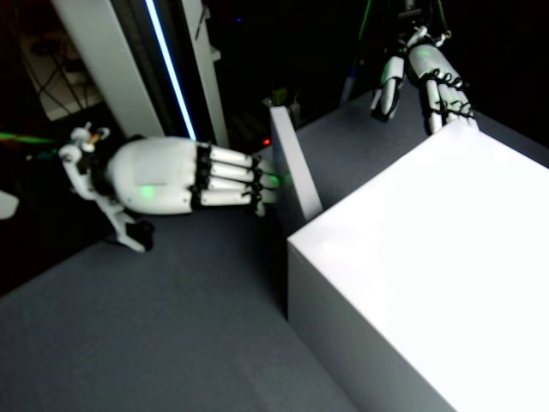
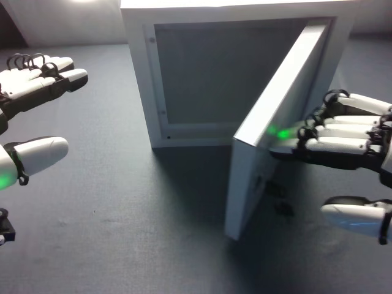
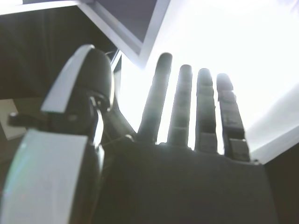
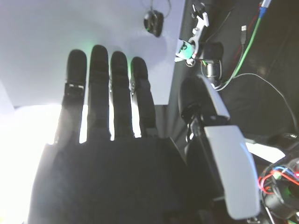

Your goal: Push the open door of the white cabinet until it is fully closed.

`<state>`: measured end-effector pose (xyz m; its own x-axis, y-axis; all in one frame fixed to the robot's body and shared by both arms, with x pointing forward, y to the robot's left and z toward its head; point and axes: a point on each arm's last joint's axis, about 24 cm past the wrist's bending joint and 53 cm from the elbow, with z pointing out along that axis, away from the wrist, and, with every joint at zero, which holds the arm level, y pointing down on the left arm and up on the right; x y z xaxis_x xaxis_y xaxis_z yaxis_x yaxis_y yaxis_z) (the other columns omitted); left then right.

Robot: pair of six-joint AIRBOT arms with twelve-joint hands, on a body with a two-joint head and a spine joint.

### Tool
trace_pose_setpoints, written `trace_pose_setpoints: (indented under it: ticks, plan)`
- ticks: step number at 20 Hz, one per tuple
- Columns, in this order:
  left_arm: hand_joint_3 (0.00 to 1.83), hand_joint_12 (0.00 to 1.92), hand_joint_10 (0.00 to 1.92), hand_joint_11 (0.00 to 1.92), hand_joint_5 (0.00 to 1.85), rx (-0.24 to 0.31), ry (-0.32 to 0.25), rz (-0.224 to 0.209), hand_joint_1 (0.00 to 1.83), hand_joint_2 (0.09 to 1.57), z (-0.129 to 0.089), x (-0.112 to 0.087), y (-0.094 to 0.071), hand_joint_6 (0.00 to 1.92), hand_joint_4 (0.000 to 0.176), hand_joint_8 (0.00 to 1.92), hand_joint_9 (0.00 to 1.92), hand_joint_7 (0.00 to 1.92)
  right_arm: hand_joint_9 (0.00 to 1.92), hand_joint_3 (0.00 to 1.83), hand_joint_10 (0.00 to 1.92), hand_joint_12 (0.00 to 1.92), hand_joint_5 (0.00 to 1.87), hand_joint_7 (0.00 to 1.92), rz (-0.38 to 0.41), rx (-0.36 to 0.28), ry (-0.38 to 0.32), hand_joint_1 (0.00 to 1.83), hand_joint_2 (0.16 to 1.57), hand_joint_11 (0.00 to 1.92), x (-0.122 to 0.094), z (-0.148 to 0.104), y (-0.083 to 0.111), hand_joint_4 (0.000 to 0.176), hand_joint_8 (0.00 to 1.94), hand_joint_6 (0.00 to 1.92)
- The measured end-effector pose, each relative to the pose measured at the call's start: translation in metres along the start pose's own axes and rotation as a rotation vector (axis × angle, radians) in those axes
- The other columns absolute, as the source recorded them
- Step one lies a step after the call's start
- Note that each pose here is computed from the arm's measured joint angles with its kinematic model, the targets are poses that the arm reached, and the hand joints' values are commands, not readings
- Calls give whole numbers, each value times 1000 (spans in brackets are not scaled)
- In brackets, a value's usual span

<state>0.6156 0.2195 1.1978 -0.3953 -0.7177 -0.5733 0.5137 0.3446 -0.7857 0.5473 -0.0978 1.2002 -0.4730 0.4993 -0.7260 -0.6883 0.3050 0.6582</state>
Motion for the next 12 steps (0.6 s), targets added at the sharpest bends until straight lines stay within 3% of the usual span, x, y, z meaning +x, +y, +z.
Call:
trace_pose_setpoints:
  ticks: [2,3,9,11,12]
  plan:
    - [3,13,0,18,160,-3,2,0,239,1445,0,0,1,0,0,2,0,35,299,0,3,1296,281,281,3,-14,1,286,1374,0,3,5,1,0,0,1]
    - [0,16,0,21,157,-5,-1,-1,257,1441,0,0,1,0,0,1,0,34,263,0,13,1176,258,261,5,-21,-1,291,1373,0,3,9,2,0,5,8]
    - [2,16,0,4,148,-13,-13,-8,243,1446,-2,-1,4,0,0,1,0,18,234,0,13,1083,267,241,22,-45,-1,472,1310,0,11,27,2,0,0,12]
    - [1,23,0,8,135,-17,-16,-11,208,1444,-3,-1,6,0,0,0,0,9,262,0,25,1274,284,276,26,-58,-4,492,1298,0,13,35,2,0,6,14]
    - [0,21,0,1,129,-21,-23,-16,207,1442,-4,-2,8,0,0,0,0,7,319,0,54,1520,293,304,30,-63,-10,484,1293,0,13,39,2,0,12,16]
